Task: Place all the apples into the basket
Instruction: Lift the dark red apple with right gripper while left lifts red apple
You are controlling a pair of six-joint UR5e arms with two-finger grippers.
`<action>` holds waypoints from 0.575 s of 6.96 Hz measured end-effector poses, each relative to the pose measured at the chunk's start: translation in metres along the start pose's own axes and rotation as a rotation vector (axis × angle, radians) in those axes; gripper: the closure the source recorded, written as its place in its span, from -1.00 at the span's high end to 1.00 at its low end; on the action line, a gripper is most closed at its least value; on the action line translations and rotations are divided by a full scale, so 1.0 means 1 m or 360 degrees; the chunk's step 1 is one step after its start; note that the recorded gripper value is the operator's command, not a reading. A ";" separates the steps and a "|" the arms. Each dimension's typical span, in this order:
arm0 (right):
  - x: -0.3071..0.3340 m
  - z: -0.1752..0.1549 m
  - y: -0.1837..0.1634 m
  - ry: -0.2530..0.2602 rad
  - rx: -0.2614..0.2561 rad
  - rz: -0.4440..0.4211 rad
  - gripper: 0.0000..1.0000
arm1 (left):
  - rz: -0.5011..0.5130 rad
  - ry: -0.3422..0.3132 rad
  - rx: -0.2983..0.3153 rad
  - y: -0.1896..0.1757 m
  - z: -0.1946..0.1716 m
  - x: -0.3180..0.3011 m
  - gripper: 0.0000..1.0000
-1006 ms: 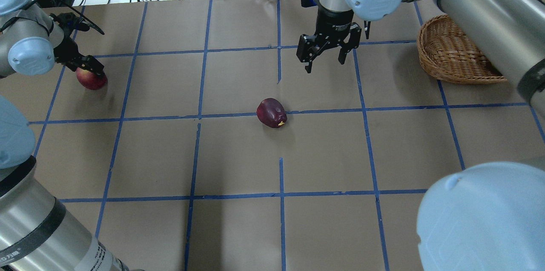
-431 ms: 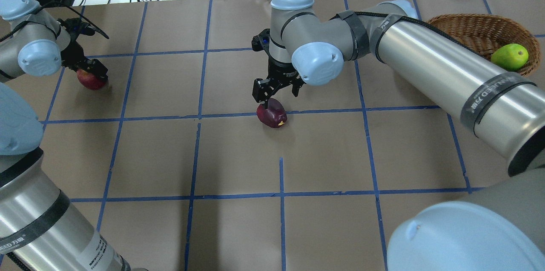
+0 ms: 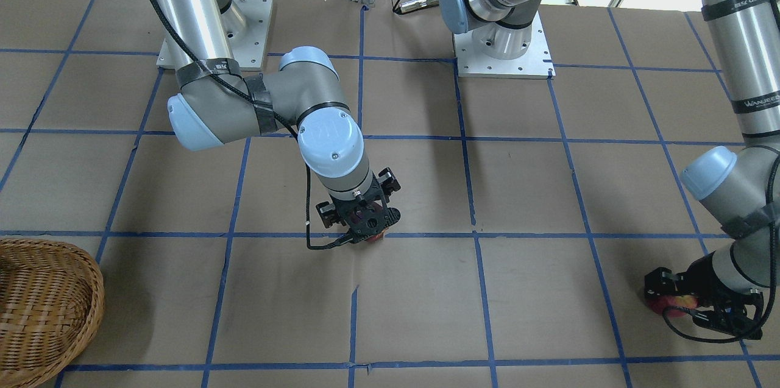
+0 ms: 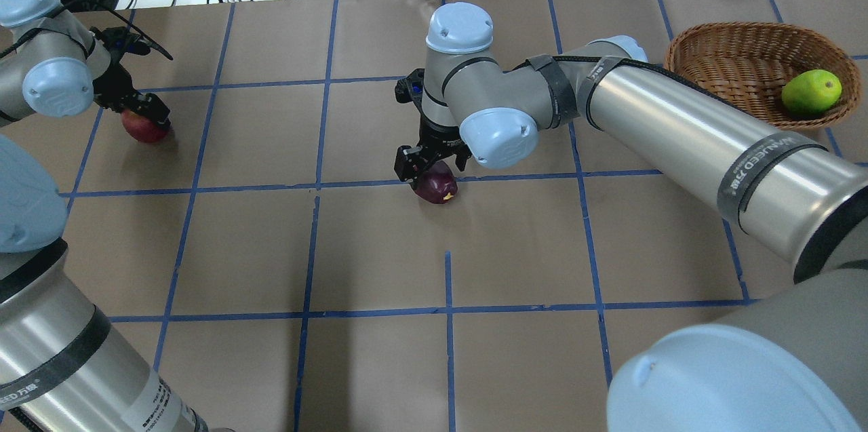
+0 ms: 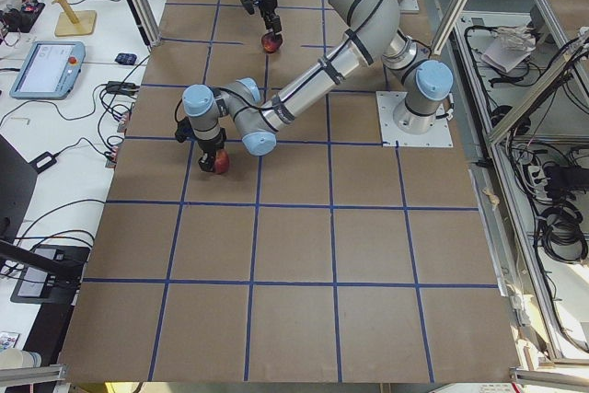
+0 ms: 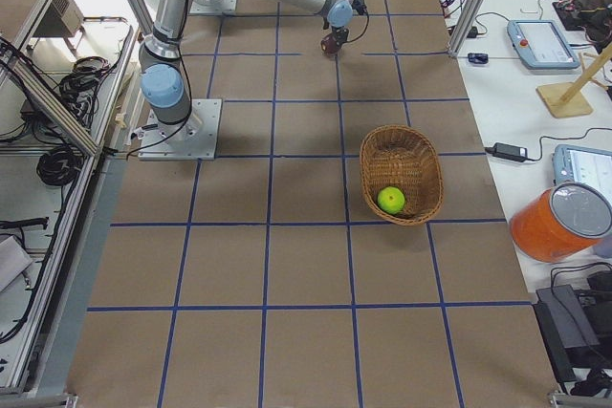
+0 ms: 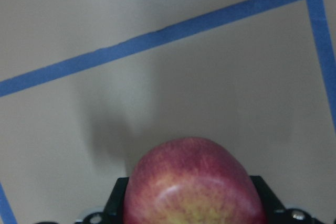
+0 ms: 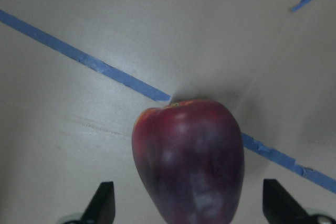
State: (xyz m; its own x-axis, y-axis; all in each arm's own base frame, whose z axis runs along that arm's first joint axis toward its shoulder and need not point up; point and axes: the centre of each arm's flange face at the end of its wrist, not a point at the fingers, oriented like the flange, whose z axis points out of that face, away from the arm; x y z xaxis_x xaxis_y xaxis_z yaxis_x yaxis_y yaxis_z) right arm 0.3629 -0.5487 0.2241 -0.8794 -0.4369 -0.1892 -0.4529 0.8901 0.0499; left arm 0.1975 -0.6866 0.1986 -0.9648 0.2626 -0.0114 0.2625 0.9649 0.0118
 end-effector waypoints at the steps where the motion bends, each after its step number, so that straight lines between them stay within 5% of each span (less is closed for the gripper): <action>1: -0.001 0.004 0.000 -0.0018 -0.0007 0.0000 1.00 | -0.0087 0.0059 -0.0058 0.009 -0.016 0.014 -0.53; 3: 0.001 0.020 -0.003 -0.0041 -0.0027 0.0001 0.92 | -0.0313 0.0143 -0.0141 0.028 -0.052 0.070 -0.53; 4: 0.002 0.027 -0.004 -0.0043 -0.0036 0.0010 -0.20 | -0.0415 0.0150 -0.0153 0.033 -0.065 0.113 -0.53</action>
State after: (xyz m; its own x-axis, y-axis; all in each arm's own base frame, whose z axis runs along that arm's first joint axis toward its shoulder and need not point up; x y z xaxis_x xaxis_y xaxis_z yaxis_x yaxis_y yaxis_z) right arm 0.3665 -0.5499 0.1973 -0.8782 -0.4271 -0.2153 -0.4507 0.8896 0.0735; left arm 0.0965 -0.6252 0.2624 -0.9978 -0.0003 0.0665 0.0074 0.9933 0.1156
